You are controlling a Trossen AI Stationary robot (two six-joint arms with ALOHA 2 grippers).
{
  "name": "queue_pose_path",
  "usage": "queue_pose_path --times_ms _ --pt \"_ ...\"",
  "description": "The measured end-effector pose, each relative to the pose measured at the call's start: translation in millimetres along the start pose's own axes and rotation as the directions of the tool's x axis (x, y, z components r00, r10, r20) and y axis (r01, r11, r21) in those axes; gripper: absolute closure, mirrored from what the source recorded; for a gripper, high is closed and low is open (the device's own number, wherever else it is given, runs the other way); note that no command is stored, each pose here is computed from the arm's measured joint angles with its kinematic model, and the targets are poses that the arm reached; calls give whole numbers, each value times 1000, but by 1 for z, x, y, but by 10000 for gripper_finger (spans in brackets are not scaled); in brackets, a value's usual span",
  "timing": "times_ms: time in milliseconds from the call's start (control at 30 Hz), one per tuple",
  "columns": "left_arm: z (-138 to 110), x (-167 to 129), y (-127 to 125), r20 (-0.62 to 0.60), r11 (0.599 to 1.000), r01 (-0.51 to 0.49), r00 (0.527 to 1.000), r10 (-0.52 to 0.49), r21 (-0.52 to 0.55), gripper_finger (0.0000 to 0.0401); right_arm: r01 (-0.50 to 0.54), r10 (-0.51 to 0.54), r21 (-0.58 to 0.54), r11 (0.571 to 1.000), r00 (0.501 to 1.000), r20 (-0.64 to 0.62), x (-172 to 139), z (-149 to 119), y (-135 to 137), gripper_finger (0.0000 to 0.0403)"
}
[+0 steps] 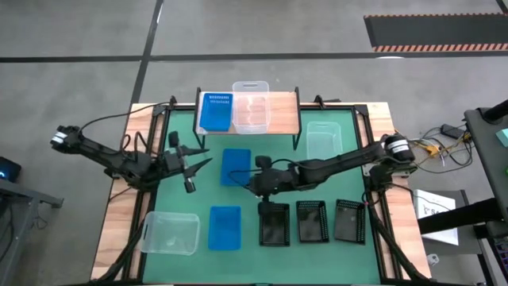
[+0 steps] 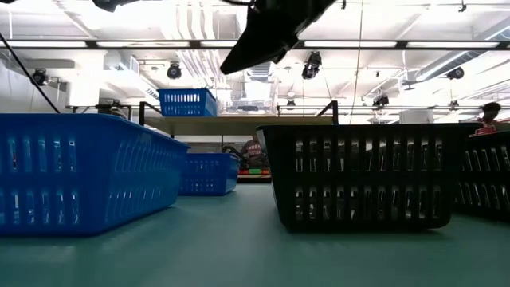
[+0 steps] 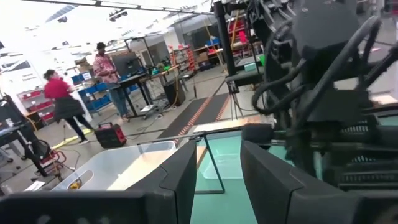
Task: Stack baskets on shelf by color
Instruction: Stack the top blue bin on the blue bin on the shelf
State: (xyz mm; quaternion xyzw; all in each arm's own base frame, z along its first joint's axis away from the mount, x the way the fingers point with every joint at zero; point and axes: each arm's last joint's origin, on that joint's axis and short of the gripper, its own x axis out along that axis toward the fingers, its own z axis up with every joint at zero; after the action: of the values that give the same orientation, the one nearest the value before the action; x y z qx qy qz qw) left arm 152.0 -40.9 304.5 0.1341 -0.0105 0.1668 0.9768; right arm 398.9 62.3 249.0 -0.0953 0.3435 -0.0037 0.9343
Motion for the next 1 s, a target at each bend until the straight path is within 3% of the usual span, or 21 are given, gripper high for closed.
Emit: queue_pose_path --times_ms 167,367,500,700,1000 --pt "-2 -6 1 -19 1000 24 1000 -23 21 292 14 -11 26 1000 995 -103 16 4 -7 333" --pt "-1 -9 5 -19 1000 23 1000 -23 21 292 26 -25 9 1000 991 -132 40 6 -13 259" --pt "-2 -12 7 -23 999 25 999 -24 26 292 36 -33 17 999 988 -151 58 2 -17 230" --pt "0 -15 10 -10 1000 20 1000 -20 15 292 40 -36 20 999 984 -177 84 -2 -18 221" --pt "0 -15 11 -9 999 20 1000 -19 27 292 18 -9 42 999 979 -202 110 -7 -18 244"
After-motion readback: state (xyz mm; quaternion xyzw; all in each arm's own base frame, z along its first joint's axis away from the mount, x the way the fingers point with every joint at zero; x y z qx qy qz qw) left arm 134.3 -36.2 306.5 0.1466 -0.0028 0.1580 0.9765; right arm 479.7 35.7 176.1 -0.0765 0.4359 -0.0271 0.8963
